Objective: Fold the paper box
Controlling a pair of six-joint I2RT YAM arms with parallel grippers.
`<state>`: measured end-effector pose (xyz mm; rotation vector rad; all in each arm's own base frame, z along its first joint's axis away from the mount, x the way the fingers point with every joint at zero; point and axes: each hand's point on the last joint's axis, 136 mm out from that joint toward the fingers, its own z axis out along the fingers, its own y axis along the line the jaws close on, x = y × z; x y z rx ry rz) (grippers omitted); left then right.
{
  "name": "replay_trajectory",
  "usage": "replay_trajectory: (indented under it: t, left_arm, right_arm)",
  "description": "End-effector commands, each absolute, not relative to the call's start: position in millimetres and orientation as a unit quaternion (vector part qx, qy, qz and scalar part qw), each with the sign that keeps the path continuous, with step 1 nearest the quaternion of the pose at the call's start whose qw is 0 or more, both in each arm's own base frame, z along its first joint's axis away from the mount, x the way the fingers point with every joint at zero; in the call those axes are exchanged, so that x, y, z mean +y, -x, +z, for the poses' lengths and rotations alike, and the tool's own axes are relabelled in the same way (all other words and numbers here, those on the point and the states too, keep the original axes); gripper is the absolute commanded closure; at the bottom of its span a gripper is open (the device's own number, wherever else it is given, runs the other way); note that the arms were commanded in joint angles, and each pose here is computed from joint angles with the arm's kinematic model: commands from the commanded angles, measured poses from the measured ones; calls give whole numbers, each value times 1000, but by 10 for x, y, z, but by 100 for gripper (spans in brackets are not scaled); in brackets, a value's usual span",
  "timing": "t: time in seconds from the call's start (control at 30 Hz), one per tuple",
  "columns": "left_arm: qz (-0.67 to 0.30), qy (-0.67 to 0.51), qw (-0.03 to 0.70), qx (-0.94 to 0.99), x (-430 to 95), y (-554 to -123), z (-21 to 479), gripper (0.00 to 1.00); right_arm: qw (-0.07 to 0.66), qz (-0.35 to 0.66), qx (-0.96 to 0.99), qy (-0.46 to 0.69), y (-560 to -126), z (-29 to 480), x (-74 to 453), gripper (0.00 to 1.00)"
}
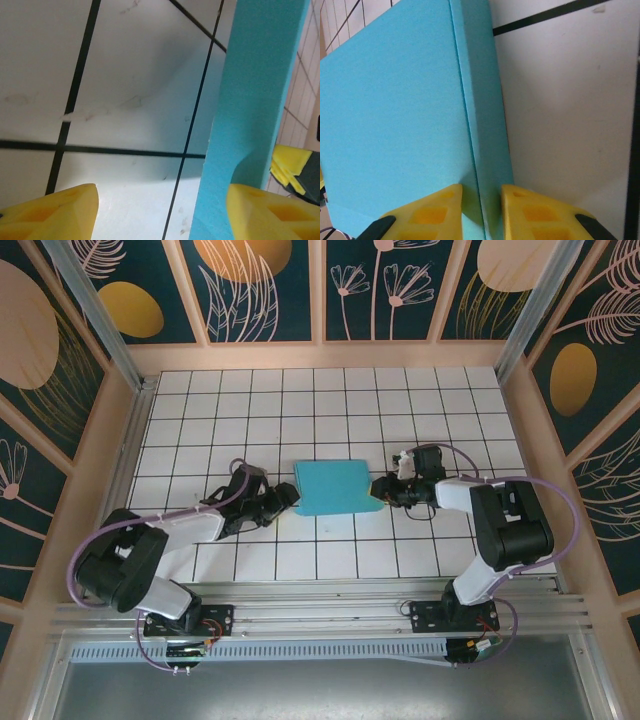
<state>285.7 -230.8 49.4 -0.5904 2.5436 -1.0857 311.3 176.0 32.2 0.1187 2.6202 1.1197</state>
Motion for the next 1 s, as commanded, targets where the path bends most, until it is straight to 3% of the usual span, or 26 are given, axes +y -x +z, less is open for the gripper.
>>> replay_trajectory:
  t: [0.0,0.2,0.33,0.63,0.97]
  left_arm:
    - [-467,180,177,847,-2591,-3040,832,30]
    - [-507,187,178,823,-2701,-3137,870,31]
    - [-548,177,184,796,-2771,-3141,1043,37]
    - [-505,177,245,808,-2559,-3195,1284,34]
    - [-410,203,220,862,-2400,-3308,698,32]
  right_arm:
    - [70,288,951,-91,-2738,-276,1398,77]
    - [64,287,951,-94,-2722,-308,1385,77]
    - [63,281,953,-96,-2721,-319,1366,78]
    - [63,275,954,-99,-2728,-343,1334,79]
    - [59,273,955,-101,-2735,-367,1331,80]
